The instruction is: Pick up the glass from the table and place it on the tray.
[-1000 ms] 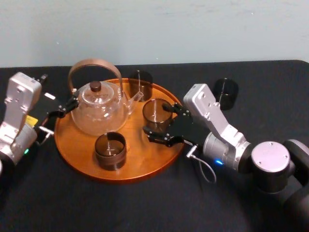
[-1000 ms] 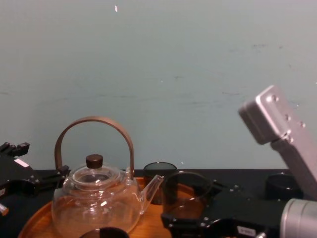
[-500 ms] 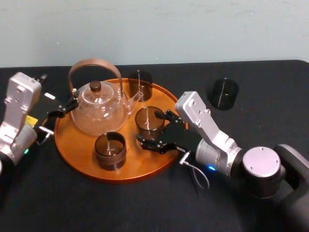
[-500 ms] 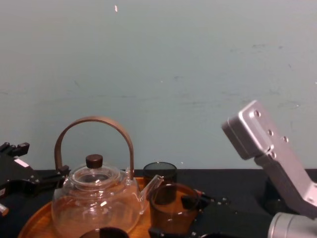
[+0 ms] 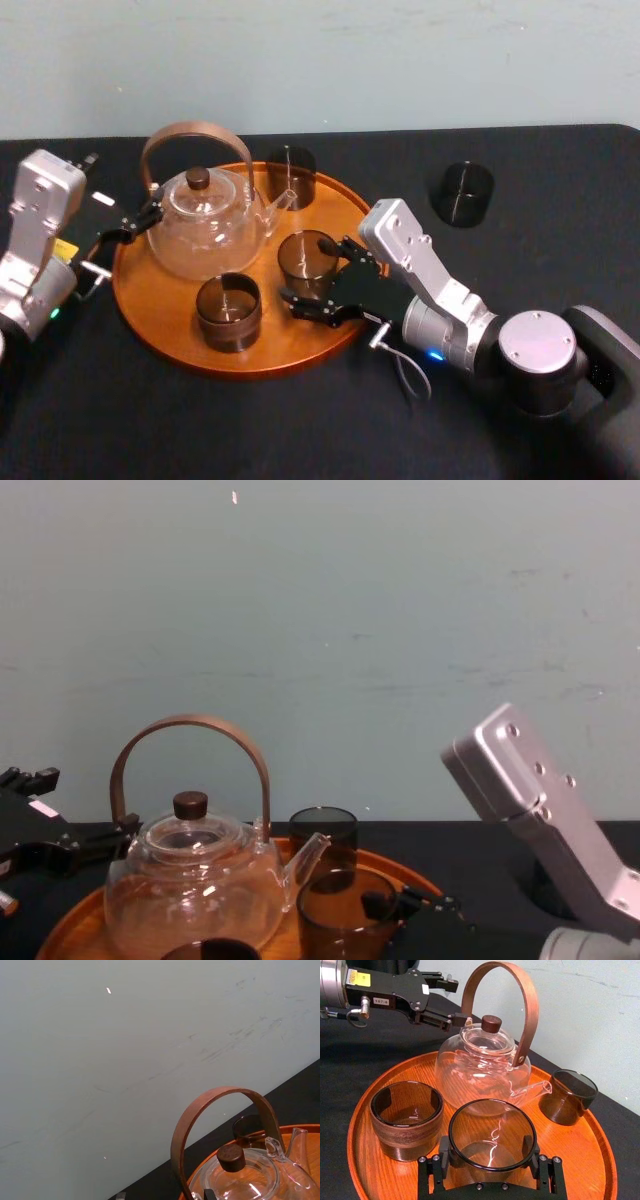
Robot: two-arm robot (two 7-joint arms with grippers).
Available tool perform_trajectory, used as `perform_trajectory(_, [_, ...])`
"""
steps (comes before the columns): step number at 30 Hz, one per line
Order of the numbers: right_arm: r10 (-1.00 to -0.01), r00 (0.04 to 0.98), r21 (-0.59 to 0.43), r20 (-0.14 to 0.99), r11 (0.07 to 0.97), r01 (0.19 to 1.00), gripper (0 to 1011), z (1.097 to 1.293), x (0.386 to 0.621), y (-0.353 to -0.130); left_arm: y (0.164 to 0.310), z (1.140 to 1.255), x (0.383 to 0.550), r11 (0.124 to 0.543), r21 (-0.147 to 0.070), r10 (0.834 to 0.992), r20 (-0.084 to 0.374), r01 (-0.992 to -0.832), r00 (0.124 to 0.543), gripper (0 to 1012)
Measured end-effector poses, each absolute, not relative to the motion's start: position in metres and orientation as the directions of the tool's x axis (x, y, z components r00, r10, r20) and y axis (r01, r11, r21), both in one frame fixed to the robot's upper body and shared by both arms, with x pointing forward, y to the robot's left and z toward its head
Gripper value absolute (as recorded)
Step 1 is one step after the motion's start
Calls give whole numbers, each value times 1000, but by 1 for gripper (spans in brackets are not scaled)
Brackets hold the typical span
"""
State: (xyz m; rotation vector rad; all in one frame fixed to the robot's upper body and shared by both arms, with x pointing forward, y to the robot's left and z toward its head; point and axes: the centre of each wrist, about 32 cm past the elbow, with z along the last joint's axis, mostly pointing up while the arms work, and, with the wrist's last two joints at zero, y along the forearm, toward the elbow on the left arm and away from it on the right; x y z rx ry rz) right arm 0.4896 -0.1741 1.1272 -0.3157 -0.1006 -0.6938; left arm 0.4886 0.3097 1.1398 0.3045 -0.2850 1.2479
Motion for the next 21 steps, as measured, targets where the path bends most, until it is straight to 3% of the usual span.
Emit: perform_trajectory(21, [-601, 777, -273, 188, 728, 629, 922, 1118, 489, -167, 310, 1140, 489, 287, 70, 880, 374, -955, 292, 1009])
